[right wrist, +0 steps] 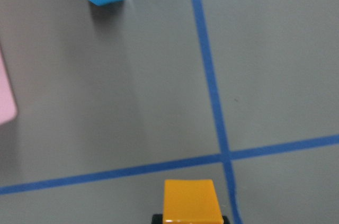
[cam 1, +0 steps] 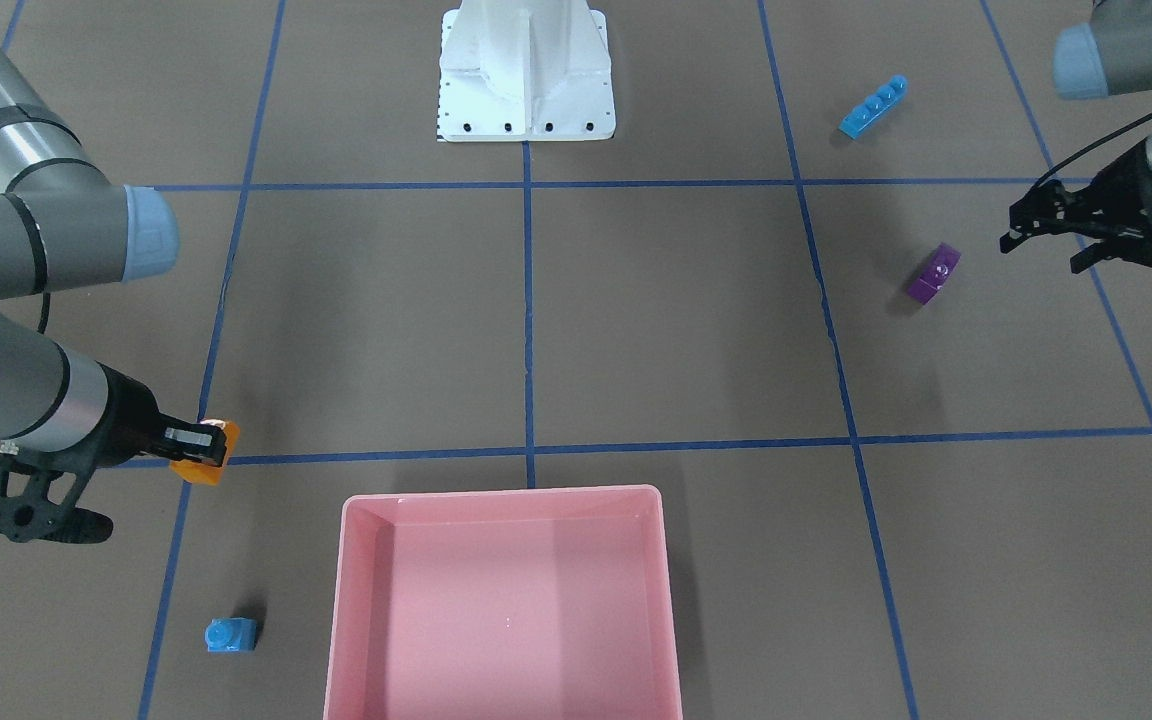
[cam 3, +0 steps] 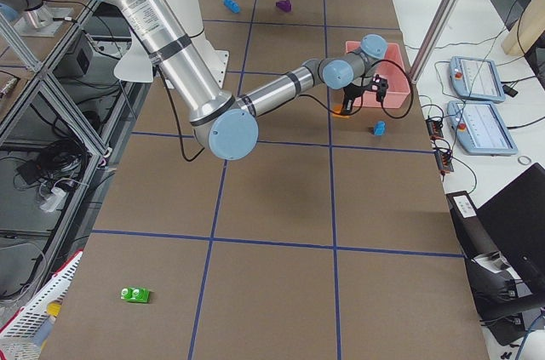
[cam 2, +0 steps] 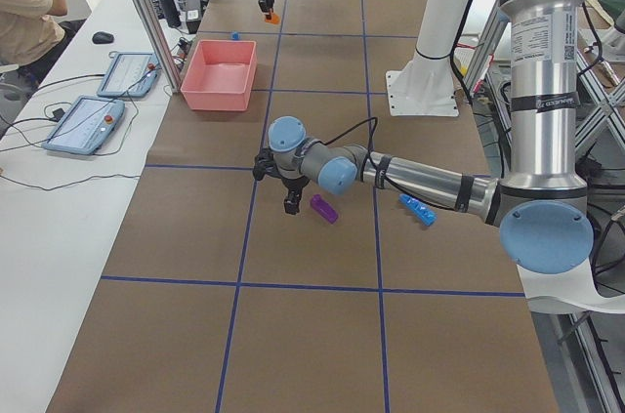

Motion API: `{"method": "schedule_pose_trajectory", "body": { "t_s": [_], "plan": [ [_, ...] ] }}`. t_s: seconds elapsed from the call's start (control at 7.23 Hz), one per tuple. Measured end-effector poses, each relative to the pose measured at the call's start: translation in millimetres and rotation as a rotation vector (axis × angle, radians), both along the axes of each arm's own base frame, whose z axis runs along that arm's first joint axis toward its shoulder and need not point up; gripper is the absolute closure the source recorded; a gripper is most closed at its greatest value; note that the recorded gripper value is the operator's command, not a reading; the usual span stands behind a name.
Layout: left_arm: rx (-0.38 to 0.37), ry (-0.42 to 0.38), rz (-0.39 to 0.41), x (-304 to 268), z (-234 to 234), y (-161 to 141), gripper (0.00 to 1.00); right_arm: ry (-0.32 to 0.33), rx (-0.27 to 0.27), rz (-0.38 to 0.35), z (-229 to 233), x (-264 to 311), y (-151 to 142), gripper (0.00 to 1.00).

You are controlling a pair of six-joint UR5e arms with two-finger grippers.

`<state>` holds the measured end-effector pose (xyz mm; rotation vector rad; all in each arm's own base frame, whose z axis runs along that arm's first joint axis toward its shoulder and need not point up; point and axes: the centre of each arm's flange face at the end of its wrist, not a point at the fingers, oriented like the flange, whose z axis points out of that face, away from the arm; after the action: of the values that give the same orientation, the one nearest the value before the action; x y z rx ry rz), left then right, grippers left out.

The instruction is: Put all blocks into box

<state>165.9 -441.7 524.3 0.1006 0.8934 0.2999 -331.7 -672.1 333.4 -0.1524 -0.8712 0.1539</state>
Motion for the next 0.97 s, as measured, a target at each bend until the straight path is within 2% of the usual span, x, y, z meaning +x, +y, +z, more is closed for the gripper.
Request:
{"method": "schedule_pose_trajectory", "body": {
  "t_s": [0.14,0.42,0.55,0.69,0.97],
  "plan": [
    [0.046,-0.031,0.058,33,-6,13,0.06,0.000,0.007,0.004,-39,-20,-29,1.00],
    [0.142,-0.071,0.177,74,-7,35,0.06,0.005,0.035,0.033,-100,-55,-70,1.00],
    [0.207,-0.101,0.220,82,-4,38,0.06,0.007,0.058,0.054,-113,-73,-82,1.00],
    [0.255,-0.130,0.240,87,-3,38,0.01,0.012,0.076,0.084,-121,-93,-87,1.00],
    [0.339,-0.169,0.279,94,-3,36,0.01,0.028,0.095,0.156,-126,-133,-85,1.00]
  ]
}}
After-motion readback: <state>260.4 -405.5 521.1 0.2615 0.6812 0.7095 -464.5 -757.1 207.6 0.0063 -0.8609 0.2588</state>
